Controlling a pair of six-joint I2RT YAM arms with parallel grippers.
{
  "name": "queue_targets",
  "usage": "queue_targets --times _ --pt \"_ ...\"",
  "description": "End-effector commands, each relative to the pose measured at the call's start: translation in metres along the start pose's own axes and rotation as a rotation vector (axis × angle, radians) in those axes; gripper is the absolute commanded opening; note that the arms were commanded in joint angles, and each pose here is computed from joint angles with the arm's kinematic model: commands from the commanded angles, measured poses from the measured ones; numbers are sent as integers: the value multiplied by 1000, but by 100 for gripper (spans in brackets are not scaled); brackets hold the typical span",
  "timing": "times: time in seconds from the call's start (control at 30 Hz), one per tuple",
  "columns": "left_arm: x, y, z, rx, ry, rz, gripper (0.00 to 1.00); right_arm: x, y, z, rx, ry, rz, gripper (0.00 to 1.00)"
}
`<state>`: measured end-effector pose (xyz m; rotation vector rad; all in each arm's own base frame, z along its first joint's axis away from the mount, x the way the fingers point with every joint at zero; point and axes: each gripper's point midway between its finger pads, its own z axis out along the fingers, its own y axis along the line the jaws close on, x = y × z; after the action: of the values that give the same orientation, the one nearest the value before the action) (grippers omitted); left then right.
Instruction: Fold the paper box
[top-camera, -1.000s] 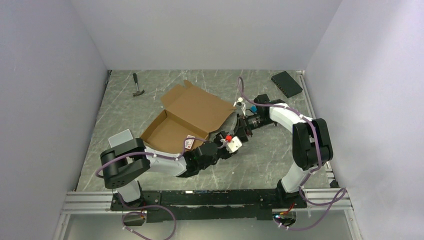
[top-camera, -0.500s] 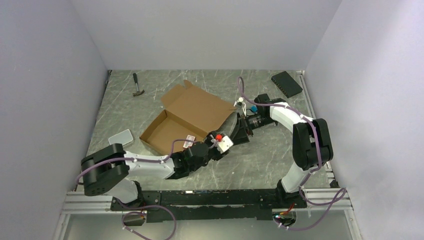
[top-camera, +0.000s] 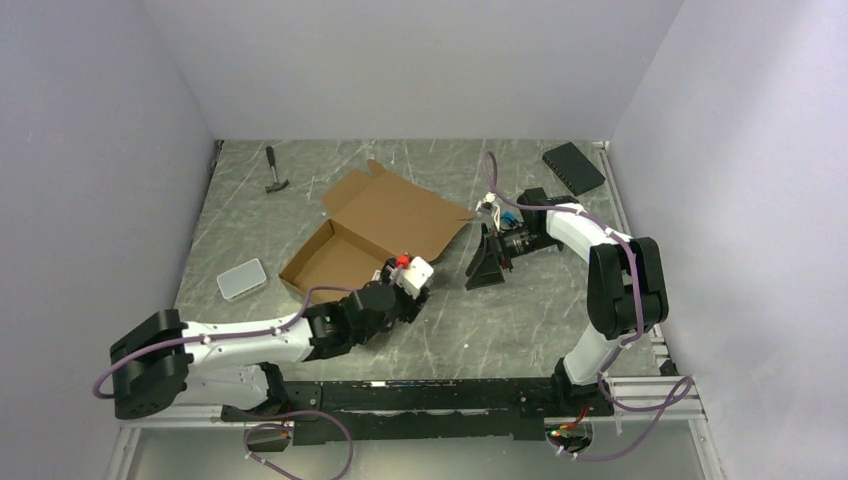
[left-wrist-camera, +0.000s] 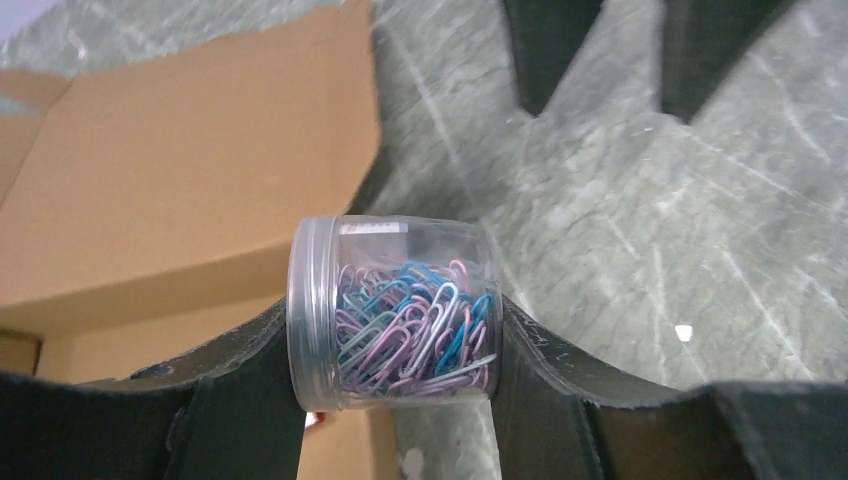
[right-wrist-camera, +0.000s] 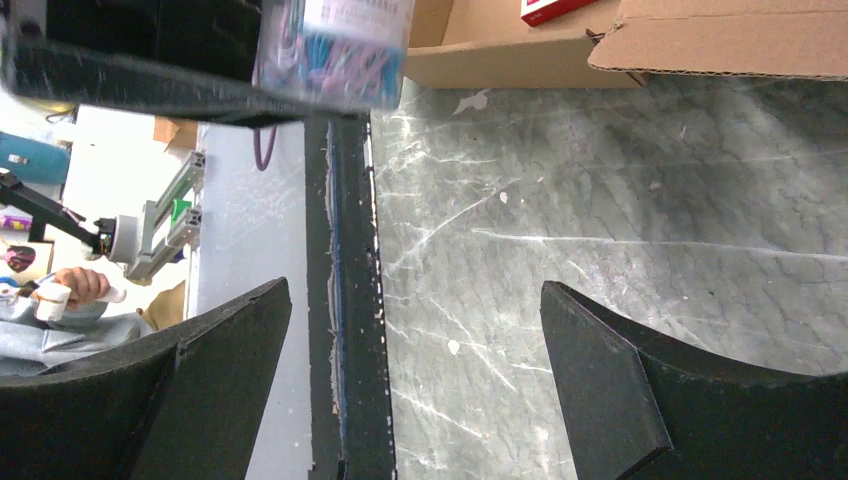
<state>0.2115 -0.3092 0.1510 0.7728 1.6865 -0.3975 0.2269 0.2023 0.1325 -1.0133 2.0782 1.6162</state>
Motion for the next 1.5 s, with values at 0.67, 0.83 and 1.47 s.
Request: queue_targets --times 0.67,0.83,1.47 --pt "54 141 -61 -542 366 -665 22 -18 -5 -18 55 -48 -84 100" --pt "64 146 -58 -595 417 -671 27 -18 -5 -20 58 -53 -85 100" --pt "81 160 -50 -714 504 -690 86 -19 -7 -24 63 -62 -82 100"
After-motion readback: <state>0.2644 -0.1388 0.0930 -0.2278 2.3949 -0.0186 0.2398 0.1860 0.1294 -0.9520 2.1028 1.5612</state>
